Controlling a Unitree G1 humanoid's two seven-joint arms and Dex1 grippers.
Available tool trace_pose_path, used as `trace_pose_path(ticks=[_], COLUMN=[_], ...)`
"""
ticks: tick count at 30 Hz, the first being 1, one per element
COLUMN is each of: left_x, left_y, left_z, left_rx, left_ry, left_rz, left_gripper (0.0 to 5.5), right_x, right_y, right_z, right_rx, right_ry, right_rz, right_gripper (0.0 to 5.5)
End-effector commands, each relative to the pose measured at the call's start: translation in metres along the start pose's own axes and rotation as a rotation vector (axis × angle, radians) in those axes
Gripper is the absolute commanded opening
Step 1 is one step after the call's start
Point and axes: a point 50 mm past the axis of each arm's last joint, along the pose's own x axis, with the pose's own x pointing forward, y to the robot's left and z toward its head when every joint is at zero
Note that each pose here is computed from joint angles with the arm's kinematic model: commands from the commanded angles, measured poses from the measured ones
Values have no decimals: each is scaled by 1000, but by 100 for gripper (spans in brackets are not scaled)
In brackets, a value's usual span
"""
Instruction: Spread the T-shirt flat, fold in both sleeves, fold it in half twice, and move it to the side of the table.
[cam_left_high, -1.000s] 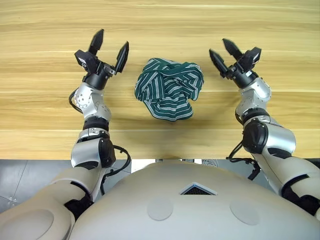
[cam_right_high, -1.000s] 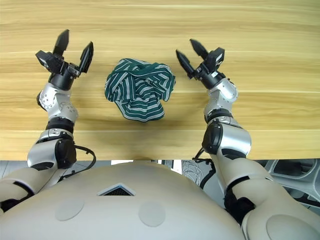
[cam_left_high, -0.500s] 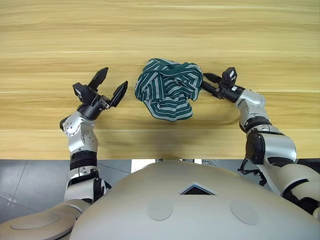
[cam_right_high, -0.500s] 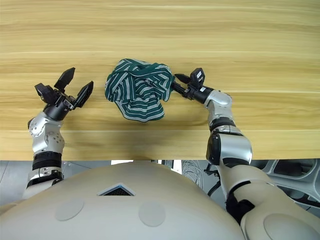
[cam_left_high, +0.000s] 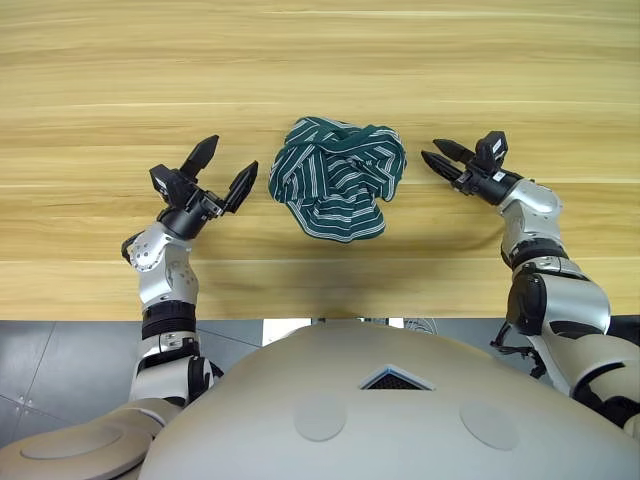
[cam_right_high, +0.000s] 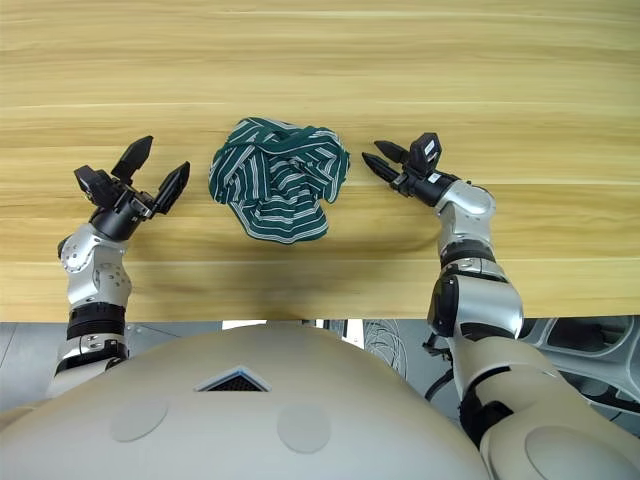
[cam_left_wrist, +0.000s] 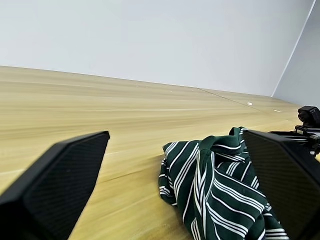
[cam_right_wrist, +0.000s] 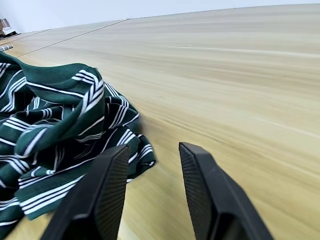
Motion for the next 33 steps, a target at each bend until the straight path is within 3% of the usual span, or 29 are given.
trace_pose_path(ticks=[1, 7, 13, 32, 33], left_x=[0, -2, -3, 6, 6], left_y=[1, 0, -1, -9, -10], left_z=[1, -2, -6, -13, -14], left_rx=[11, 18, 26, 22, 24], left_ry=[1, 19, 34, 59, 69], left_rz=[-1, 6, 8, -41, -47], left_gripper=[483, 483, 483, 483, 483], right_x=[7, 6, 6, 35, 36], right_y=[11, 21, 30, 35, 36], right_z=[2, 6, 4, -2, -1], right_rx=[47, 99, 79, 184, 187], right_ry=[-90, -170, -130, -12, -15], right_rz=[64, 117, 153, 83, 91], right_gripper=[186, 186, 294, 294, 275])
